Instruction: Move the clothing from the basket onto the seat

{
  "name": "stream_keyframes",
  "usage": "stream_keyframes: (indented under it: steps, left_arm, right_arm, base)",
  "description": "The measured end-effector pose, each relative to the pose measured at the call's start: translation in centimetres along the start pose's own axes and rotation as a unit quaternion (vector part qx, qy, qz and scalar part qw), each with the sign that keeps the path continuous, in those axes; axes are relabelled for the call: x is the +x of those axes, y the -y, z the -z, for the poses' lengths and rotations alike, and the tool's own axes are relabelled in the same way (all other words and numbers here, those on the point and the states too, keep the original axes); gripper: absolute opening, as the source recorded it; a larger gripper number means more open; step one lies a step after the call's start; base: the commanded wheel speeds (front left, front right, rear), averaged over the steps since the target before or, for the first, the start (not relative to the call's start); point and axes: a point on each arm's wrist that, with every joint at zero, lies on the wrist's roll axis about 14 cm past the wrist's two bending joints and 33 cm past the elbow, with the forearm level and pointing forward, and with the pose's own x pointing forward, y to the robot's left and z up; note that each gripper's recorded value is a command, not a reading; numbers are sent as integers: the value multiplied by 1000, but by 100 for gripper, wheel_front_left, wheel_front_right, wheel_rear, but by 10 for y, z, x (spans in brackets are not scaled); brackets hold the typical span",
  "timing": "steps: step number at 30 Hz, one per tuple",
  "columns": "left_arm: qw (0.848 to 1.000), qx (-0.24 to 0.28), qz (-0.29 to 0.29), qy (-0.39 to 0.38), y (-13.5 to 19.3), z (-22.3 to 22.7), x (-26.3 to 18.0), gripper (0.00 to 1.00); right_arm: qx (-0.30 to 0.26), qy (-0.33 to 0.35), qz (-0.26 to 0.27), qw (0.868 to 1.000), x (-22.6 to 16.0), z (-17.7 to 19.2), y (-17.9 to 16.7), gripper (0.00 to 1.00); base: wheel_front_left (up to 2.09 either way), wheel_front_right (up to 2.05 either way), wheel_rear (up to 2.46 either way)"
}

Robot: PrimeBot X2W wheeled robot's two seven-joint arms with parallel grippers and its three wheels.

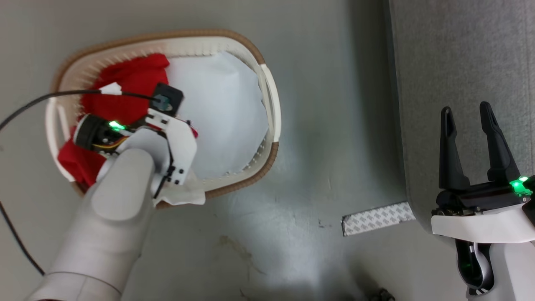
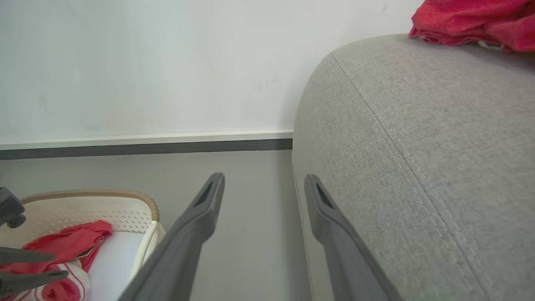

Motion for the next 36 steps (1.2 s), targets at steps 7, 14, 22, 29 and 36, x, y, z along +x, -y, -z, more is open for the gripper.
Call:
stream_keyframes:
  steps: [7,14,22,29,36]
  left_arm:
    - [999,7,11,-43,8,32,28,100]
    - [998,28,1,-60,-3,41,26,100]
    - [995,46,19,-90,0,53,28,100]
    - [991,54,31,-118,6,73,35,100]
    - [991,66,30,-113,4,72,41,100]
  right_arm:
    - [-11,-24,17,999,0,19,14,100]
    - [-2,-22,15,1000,1,18,11,100]
    - [8,-22,17,1000,1,19,12,100]
    - [7,-34,25,999,1,29,17,100]
    - [8,-40,25,999,2,35,18,100]
  base:
    - [0,0,0]
    - [0,0,0]
    - [0,0,0]
    - [0,0,0]
    - [0,0,0]
